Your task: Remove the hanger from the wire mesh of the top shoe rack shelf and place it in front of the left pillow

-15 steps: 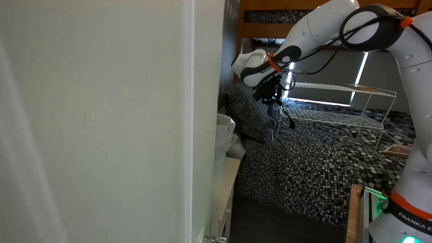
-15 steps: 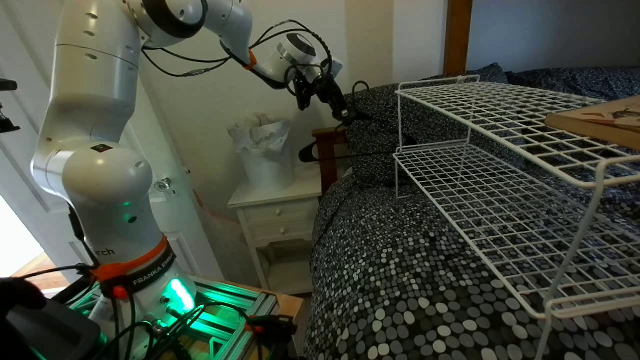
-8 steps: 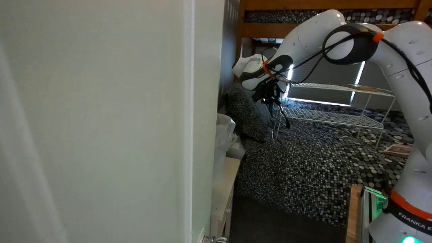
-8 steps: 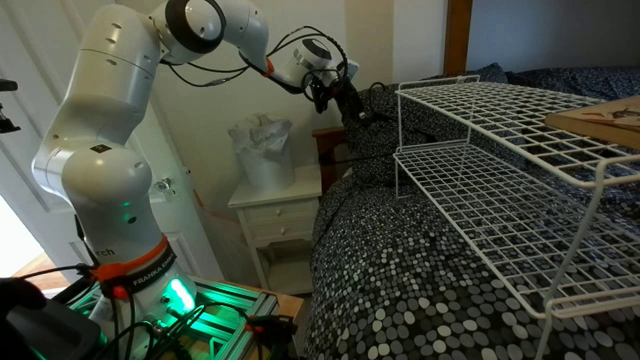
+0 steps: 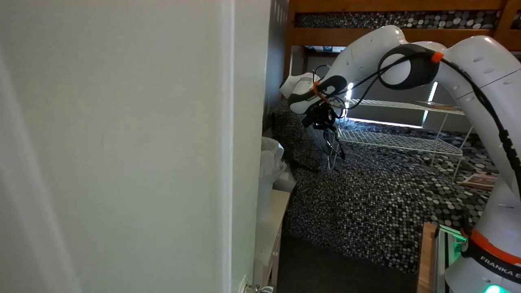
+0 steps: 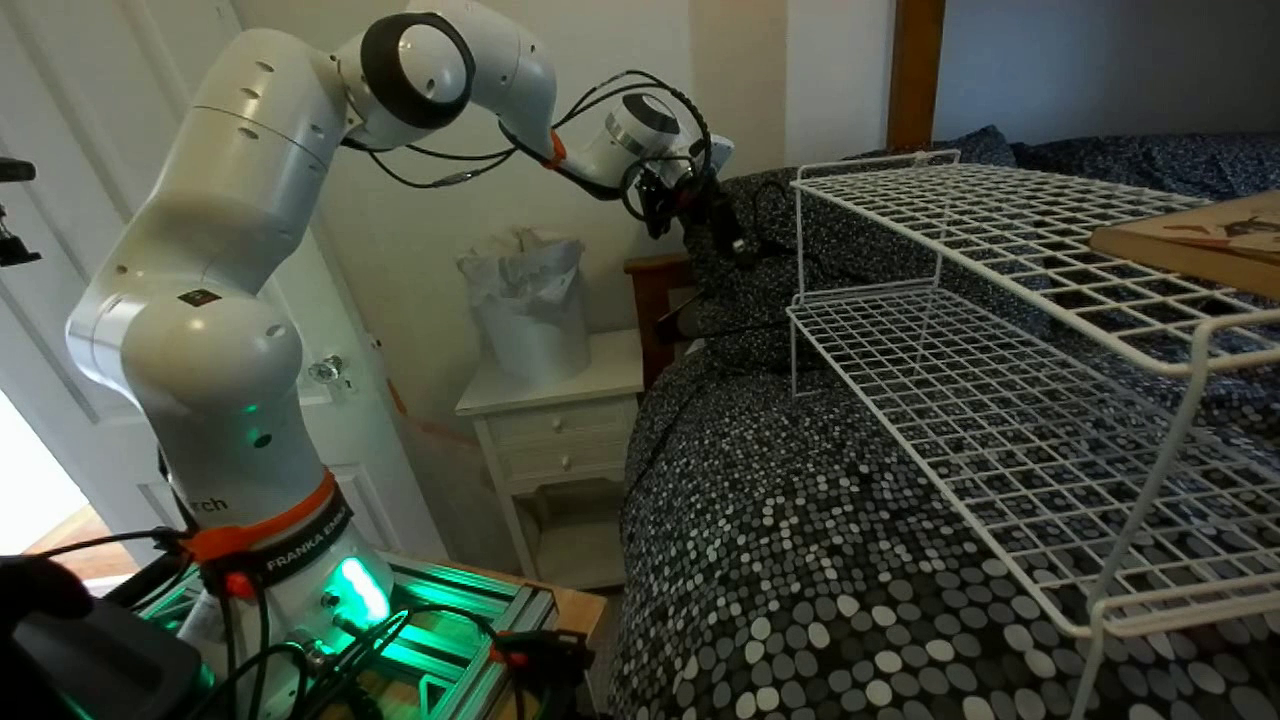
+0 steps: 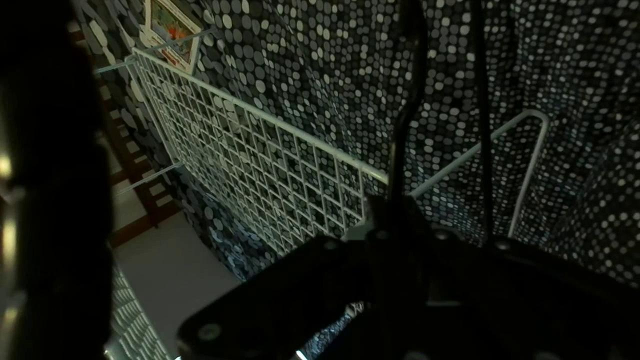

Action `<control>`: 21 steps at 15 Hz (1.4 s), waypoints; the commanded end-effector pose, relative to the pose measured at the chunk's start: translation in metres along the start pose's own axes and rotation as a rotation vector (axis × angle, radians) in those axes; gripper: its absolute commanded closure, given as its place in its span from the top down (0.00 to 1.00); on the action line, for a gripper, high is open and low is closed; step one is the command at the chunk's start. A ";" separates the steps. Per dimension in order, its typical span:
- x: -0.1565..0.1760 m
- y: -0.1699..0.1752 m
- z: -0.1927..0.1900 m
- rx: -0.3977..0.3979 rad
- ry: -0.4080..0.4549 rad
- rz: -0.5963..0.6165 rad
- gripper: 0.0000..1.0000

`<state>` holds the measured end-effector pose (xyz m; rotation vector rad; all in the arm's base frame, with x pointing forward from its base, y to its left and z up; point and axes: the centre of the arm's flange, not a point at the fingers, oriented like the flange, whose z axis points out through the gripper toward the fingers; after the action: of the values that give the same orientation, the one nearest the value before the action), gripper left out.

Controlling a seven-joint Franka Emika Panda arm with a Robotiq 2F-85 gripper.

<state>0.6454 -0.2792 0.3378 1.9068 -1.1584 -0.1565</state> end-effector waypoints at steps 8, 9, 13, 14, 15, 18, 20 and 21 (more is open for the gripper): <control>0.016 -0.021 0.003 0.028 -0.017 0.031 0.02; 0.018 -0.025 0.006 0.028 -0.011 0.043 0.02; 0.029 -0.044 0.018 0.029 -0.022 0.064 0.02; 0.031 -0.048 0.022 0.037 -0.022 0.067 0.02; 0.033 -0.053 0.025 0.045 -0.025 0.074 0.02; 0.042 -0.066 0.035 0.061 -0.023 0.103 0.02; 0.047 -0.073 0.040 0.063 -0.032 0.119 0.02; 0.050 -0.076 0.043 0.066 -0.031 0.129 0.02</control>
<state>0.6785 -0.3157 0.2828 1.8903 -1.2689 -0.1079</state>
